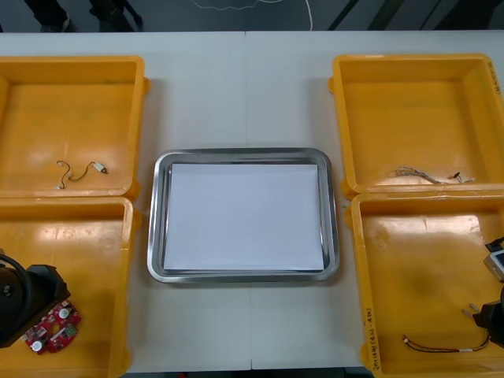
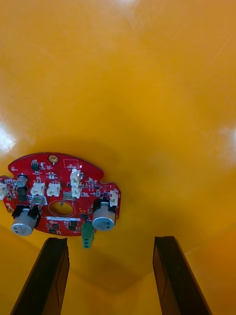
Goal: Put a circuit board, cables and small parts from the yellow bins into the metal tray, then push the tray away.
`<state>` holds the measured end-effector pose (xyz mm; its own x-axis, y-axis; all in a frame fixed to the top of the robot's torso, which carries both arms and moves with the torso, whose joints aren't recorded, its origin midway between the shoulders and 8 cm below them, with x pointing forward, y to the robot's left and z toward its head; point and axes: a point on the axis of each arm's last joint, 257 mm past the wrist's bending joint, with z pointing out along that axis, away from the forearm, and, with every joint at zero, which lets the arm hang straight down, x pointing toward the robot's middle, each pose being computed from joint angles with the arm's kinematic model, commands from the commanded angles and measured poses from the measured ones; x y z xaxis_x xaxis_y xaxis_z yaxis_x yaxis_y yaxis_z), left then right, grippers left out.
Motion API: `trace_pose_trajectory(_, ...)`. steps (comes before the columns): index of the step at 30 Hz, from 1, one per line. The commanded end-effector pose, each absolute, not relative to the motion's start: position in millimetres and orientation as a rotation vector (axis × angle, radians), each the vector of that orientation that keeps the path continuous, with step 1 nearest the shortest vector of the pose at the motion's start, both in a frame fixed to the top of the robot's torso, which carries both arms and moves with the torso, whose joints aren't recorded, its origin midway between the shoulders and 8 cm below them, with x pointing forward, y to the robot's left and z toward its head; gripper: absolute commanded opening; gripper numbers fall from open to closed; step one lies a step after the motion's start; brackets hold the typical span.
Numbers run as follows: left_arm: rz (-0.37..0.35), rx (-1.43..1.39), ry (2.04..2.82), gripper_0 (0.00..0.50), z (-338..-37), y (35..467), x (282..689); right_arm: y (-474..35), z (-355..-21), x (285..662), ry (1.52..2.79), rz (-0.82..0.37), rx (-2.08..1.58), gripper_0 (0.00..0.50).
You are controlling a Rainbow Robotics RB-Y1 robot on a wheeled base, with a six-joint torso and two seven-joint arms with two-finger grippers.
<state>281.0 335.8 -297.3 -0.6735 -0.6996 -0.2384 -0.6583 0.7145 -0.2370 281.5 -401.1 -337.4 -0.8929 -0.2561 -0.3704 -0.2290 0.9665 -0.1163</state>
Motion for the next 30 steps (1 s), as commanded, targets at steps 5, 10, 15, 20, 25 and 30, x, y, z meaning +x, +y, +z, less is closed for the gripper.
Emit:
trace_pose_trajectory(5, -0.175, -0.912, 2.648, 0.5, -309.8, 327.8, 272.9, -419.4, -343.7, 278.6, 2.712, -0.14, -0.371, 0.5)
trace_pose_trajectory(10, -0.179, -0.894, 2.658, 0.5, -315.8, 324.5, 274.5, -416.0, -349.4, 277.2, 2.713, -0.118, -0.356, 0.5)
trace_pose_trajectory(15, -0.184, -0.886, 2.649, 0.5, -320.3, 324.7, 279.4, -413.1, -354.7, 274.5, 2.719, -0.099, -0.342, 0.5)
trace_pose_trajectory(20, -0.192, -0.891, 2.637, 0.5, -324.6, 325.1, 283.2, -410.6, -358.8, 273.4, 2.722, -0.084, -0.337, 0.5)
trace_pose_trajectory(25, -0.182, -0.891, 2.632, 0.5, -328.5, 328.6, 285.0, -412.5, -365.1, 271.9, 2.724, -0.074, -0.326, 0.5)
trace_pose_trajectory(30, -0.176, -0.885, 2.633, 0.5, -330.9, 330.6, 285.7, -413.8, -369.1, 272.2, 2.72, -0.067, -0.317, 0.5)
